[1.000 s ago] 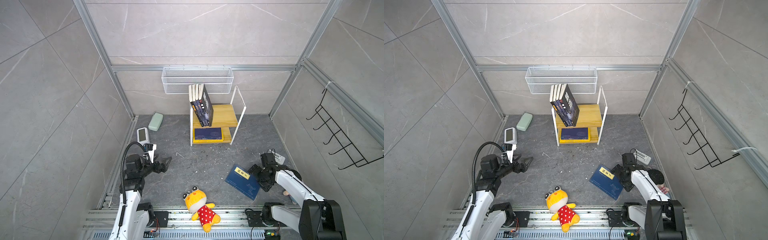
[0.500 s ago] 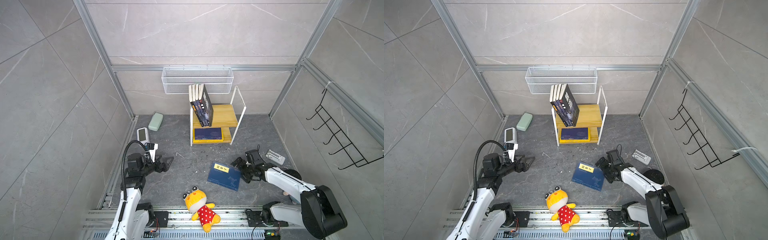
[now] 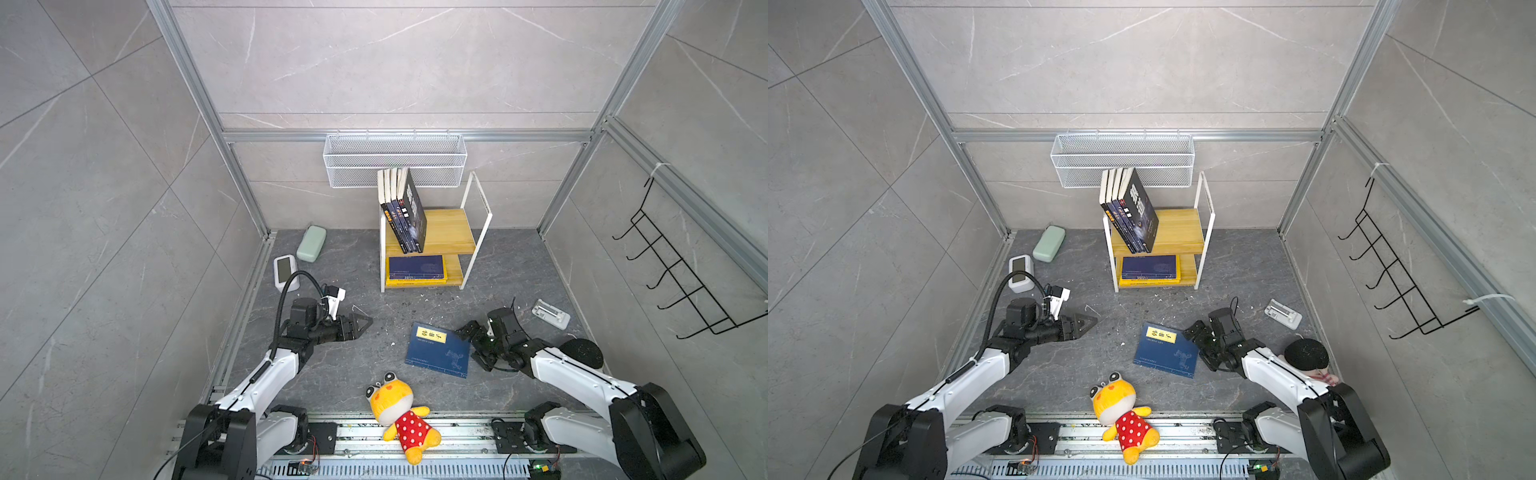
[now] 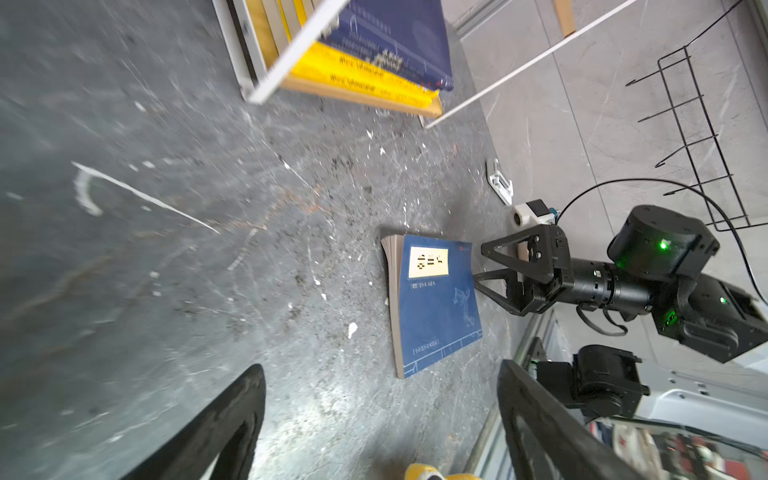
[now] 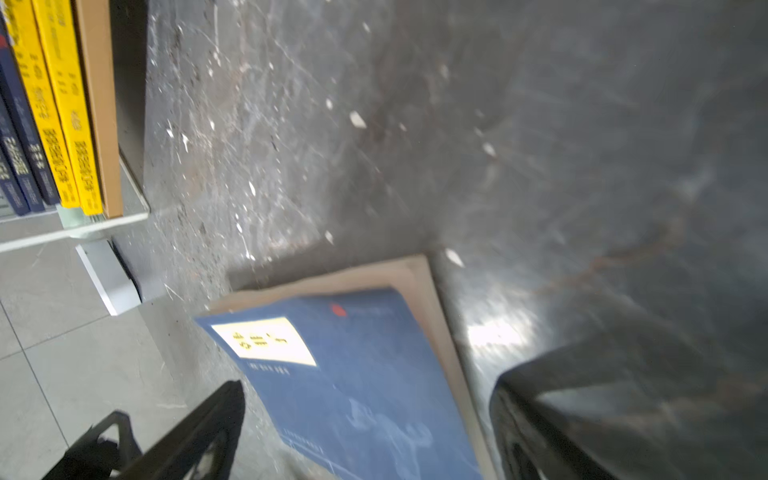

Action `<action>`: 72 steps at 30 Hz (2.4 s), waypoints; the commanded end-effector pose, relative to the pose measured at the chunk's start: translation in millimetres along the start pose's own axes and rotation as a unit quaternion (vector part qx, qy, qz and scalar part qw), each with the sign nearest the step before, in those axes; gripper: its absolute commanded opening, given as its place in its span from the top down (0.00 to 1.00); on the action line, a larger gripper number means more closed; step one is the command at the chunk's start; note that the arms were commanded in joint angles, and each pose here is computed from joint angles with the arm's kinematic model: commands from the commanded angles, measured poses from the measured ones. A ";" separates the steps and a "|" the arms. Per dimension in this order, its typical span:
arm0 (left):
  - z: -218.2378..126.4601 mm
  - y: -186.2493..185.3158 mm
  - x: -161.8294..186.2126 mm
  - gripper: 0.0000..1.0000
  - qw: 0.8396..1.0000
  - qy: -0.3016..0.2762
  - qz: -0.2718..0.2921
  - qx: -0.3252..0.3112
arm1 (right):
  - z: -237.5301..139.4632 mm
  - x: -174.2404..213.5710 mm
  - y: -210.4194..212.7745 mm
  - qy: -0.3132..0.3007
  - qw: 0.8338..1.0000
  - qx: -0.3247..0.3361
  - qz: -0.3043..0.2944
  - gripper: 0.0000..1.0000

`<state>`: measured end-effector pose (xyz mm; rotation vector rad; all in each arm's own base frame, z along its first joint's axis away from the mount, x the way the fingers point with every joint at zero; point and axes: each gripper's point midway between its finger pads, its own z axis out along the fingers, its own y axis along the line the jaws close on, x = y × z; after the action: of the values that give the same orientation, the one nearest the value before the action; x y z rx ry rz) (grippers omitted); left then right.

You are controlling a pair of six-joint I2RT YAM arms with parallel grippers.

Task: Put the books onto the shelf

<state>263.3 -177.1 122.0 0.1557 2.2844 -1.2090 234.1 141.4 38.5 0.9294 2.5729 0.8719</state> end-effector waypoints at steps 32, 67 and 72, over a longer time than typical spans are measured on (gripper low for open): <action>82.9 34.8 -9.7 0.22 0.993 0.076 -0.051 -0.077 | 41.8 56.9 -46.2 0.036 0.989 0.135 -0.045 0.23; 86.7 -1.6 27.1 0.80 0.990 0.118 -0.074 -0.031 | 71.7 45.1 11.2 0.035 0.990 0.099 -0.094 0.25; 85.9 -12.8 25.0 0.87 0.991 0.113 -0.075 -0.007 | 73.6 44.2 14.6 0.037 0.989 0.098 -0.100 0.24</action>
<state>286.9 -228.9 48.9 0.0018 2.6216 -1.0940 272.8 240.9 34.8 0.6472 2.6085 0.8601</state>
